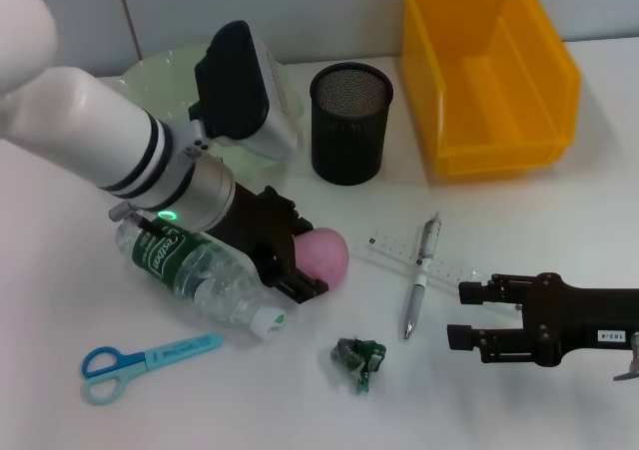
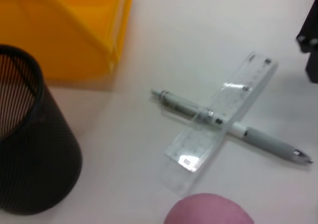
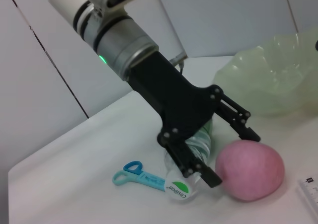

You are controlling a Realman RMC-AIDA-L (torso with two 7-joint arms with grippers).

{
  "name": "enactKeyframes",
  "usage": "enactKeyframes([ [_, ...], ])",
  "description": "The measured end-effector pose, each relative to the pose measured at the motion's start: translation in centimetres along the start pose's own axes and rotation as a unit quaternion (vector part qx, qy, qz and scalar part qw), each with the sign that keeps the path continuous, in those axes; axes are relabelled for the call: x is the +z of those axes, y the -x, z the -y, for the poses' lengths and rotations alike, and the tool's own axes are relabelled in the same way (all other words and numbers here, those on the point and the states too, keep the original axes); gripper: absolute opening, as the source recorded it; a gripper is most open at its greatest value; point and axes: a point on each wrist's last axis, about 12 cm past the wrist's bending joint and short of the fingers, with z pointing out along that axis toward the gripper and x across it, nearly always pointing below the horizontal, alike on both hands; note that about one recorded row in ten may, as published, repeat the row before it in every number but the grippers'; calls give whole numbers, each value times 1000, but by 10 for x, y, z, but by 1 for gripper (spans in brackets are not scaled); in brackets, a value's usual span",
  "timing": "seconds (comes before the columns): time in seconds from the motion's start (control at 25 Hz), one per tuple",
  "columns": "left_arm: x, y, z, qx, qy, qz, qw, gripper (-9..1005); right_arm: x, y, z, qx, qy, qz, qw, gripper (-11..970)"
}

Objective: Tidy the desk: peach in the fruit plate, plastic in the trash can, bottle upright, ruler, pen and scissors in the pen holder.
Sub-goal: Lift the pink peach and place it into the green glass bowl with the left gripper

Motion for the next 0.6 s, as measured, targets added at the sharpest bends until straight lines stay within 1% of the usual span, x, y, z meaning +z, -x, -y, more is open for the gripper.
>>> enactKeyframes([
  [0.08, 3, -1, 0, 2, 5, -5, 1000, 825, 0, 0, 0, 0, 0, 1, 1000, 755],
  [0.6, 6, -3, 0, 6, 20, -8, 1000, 652, 0, 0, 0, 2, -1, 3, 1000, 754],
])
